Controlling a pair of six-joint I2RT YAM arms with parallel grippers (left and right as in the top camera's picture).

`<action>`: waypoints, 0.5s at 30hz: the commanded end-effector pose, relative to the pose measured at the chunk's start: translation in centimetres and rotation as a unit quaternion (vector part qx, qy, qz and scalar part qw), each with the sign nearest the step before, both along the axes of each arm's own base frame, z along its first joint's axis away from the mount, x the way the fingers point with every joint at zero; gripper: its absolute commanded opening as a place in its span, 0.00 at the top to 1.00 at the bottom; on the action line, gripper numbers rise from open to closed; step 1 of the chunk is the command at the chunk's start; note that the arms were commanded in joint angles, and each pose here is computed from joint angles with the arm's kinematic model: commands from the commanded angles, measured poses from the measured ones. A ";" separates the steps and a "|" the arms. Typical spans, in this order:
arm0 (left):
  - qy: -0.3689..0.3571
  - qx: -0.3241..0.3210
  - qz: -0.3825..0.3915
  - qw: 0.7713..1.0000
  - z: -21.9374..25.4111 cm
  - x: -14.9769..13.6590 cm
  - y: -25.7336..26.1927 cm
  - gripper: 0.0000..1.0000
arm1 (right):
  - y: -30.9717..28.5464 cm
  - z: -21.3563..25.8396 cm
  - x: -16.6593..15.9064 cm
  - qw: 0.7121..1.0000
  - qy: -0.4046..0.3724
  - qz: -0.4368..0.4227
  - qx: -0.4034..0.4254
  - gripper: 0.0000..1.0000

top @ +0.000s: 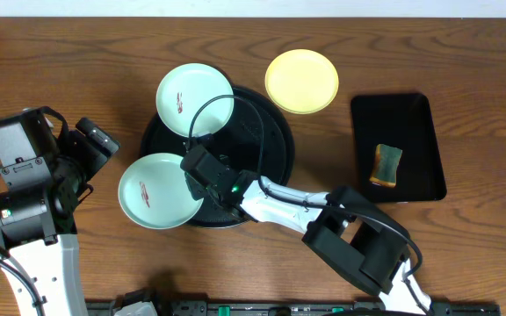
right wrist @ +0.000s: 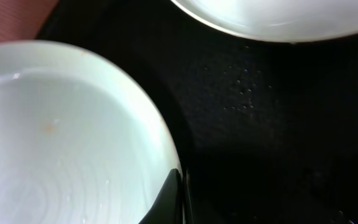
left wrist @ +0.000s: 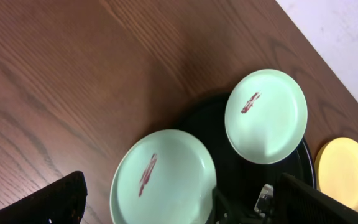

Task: Clean dirty plates on tray and stack at the side

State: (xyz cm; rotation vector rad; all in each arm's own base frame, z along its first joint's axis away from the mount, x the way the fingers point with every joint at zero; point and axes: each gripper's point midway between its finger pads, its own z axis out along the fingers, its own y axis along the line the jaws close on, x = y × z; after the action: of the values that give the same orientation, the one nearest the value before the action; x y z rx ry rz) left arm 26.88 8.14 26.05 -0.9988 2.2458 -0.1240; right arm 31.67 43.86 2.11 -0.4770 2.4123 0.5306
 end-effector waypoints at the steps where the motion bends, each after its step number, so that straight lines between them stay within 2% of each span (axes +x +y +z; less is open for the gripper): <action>1: -0.008 0.003 0.002 1.000 0.7 0.1 0.1 0.03 | -0.8 2.9 1.1 0.999 -0.027 -0.022 0.004 0.99; 2: -0.008 0.003 0.002 1.000 0.7 0.1 0.1 0.03 | -0.9 3.2 1.2 0.999 -0.026 -0.022 0.004 0.99; 3: -0.008 0.003 0.002 1.000 0.7 0.1 0.1 0.03 | -1.0 3.3 1.0 1.000 -0.020 -0.019 0.006 0.89; 5: -0.008 0.003 0.002 1.000 0.7 0.1 0.1 0.03 | -0.8 3.0 0.4 1.000 0.002 -0.001 0.012 0.82; 8: -0.008 0.003 0.002 1.000 0.7 0.1 0.1 0.03 | -0.4 2.4 -0.9 0.998 0.043 0.029 0.022 0.62; 10: -0.008 0.003 0.002 1.000 0.7 0.1 0.1 0.03 | -0.4 2.1 -1.4 0.997 0.057 0.037 0.022 0.59; 15: -0.008 0.003 0.002 1.000 0.7 0.1 0.1 0.03 | -0.3 0.9 -2.1 0.997 0.060 0.040 0.007 0.60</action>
State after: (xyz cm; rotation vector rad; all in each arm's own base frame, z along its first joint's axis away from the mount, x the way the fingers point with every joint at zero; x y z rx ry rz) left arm 26.88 8.14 26.05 -0.9988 2.2458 -0.1240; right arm 30.04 43.14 2.80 -0.5355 2.5100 0.6030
